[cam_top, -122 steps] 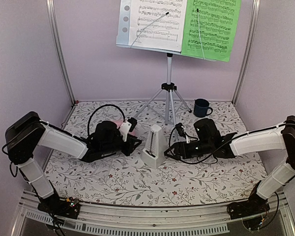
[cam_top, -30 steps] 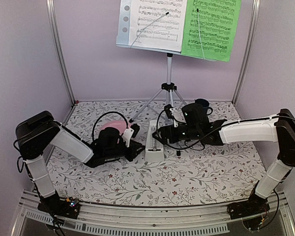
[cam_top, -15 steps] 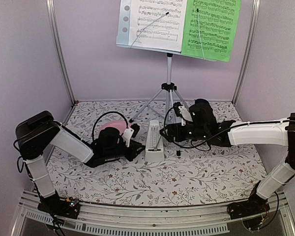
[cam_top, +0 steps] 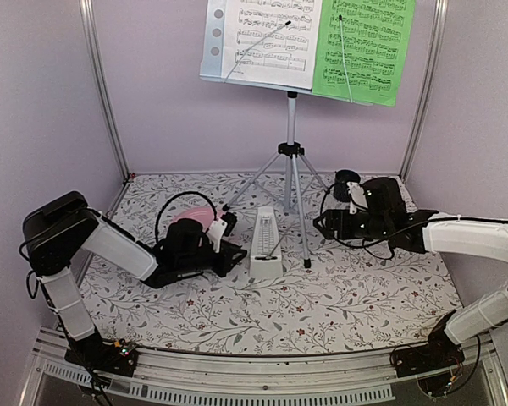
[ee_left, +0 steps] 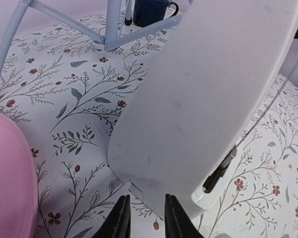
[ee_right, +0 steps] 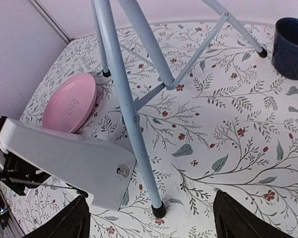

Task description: Set up the instrument practice props

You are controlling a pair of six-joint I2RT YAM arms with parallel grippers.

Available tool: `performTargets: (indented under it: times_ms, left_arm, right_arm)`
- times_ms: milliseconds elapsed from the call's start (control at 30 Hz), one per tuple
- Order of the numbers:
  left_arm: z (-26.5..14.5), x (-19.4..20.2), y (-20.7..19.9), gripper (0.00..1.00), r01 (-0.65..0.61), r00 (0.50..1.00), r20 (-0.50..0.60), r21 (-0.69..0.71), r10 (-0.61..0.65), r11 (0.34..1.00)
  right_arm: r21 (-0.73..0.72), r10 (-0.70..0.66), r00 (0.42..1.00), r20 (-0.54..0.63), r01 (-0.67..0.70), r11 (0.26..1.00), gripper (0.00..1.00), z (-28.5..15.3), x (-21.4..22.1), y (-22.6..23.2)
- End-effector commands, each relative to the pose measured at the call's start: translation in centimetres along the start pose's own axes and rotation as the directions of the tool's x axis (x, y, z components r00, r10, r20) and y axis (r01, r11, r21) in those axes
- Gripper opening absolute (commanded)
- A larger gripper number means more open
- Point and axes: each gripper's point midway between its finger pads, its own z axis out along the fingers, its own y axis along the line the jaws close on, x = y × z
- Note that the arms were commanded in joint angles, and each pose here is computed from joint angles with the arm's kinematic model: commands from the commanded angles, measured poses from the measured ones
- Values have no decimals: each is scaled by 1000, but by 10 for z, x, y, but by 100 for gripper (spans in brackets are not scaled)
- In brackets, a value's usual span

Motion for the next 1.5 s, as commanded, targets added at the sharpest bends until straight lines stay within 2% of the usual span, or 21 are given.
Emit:
performTargets:
  times_ms: [0, 233, 333, 533, 833, 900, 967, 1133, 1467]
  left_arm:
    - [-16, -10, 23, 25, 41, 999, 25, -68, -39, 997]
    - [-59, -40, 80, 28, 96, 993, 89, -266, -75, 959]
    - [-76, -53, 100, 29, 105, 991, 114, -326, -71, 939]
    - [-101, -88, 112, 35, 90, 985, 167, -359, -31, 929]
    - [-128, -150, 114, 53, 77, 979, 206, -385, 4, 920]
    - [-136, -160, 111, 59, 91, 973, 229, -382, -2, 920]
    - [-144, -166, 108, 70, 109, 967, 255, -375, -10, 921]
    - [-160, -167, 106, 99, 146, 959, 281, -384, -35, 912]
    - [-162, -116, 112, 99, 241, 962, 220, -403, -162, 883]
  right_arm:
    - [-19, 3, 996, 87, -2, 1000, 89, -29, -29, -6]
    - [-76, -5, 990, 140, 16, 997, 100, -44, -48, -8]
    - [-112, -6, 988, 157, 24, 993, 99, -46, -54, -5]
    - [-165, -19, 978, 209, 54, 985, 99, -52, -73, -3]
    - [-190, -42, 963, 267, 95, 977, 99, -57, -105, -7]
    - [-201, -35, 963, 267, 91, 975, 99, -58, -106, -10]
    - [-197, -24, 962, 273, 80, 977, 99, -58, -106, -14]
    - [-198, 3, 964, 266, 52, 979, 99, -57, -96, -22]
    - [-192, 55, 970, 238, -8, 981, 99, -56, -59, -34]
